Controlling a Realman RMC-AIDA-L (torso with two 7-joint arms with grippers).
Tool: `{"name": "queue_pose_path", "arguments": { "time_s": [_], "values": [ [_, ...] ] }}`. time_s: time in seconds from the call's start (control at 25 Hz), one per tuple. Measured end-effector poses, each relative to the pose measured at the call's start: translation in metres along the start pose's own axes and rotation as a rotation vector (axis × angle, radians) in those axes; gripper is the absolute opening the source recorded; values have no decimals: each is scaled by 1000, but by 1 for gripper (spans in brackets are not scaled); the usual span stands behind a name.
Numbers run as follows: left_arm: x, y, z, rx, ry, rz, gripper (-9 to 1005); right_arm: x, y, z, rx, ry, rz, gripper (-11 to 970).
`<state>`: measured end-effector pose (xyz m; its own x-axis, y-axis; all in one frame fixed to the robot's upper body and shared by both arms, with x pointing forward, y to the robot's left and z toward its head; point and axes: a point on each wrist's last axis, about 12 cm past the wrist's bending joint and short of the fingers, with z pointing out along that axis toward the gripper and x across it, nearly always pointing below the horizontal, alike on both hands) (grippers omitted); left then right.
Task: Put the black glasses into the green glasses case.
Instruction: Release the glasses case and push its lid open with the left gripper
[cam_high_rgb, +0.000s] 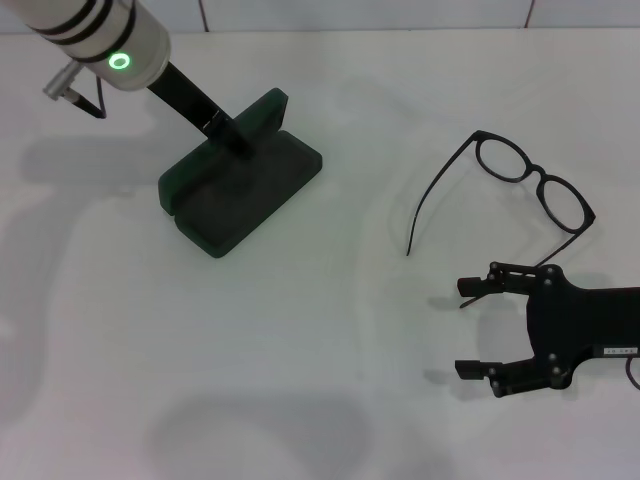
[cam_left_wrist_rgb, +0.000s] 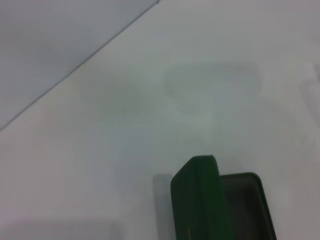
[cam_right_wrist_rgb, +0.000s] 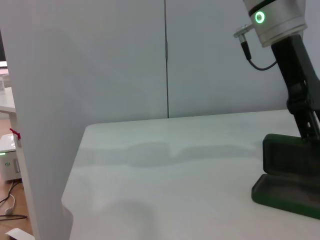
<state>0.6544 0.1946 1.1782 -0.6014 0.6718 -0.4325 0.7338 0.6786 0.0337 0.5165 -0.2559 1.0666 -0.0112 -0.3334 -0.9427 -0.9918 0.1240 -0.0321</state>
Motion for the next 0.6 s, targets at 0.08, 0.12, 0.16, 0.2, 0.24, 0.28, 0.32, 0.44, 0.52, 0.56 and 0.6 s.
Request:
{"name": "queue_pose_path", "arguments": {
  "time_s": [0.08, 0.12, 0.16, 0.2, 0.24, 0.28, 0.32, 0.44, 0.52, 0.56, 0.6],
  "values": [
    [-1, -1, 0, 0, 1, 2, 782, 0, 0, 0, 1, 1, 0, 872],
    [-1, -1, 1, 1, 4, 2, 781, 0, 0, 0, 1, 2, 0, 872],
    [-1, -1, 1, 2, 6, 3, 779, 0, 0, 0, 2, 2, 0, 872],
    [-1, -1, 2, 3, 7, 3, 778, 0, 0, 0, 2, 2, 0, 872],
    [-2, -2, 2, 3, 8, 5, 776, 0, 0, 0, 2, 2, 0, 873],
    [-2, -2, 2, 2, 10, 8, 775, 0, 0, 0, 2, 2, 0, 873],
    [-2, -2, 2, -1, 15, 14, 773, 0, 0, 0, 2, 2, 0, 873],
    [-1, -6, 6, -10, 37, 37, 702, 0, 0, 0, 2, 2, 0, 873],
    [-1, -10, 9, -14, 48, 43, 631, 0, 0, 0, 2, 2, 0, 873],
    [-2, -11, 10, -19, 50, 45, 596, 0, 0, 0, 1, 2, 0, 873],
    [-2, -11, 11, -27, 51, 48, 561, 0, 0, 0, 1, 2, 0, 873]
  ]
}}
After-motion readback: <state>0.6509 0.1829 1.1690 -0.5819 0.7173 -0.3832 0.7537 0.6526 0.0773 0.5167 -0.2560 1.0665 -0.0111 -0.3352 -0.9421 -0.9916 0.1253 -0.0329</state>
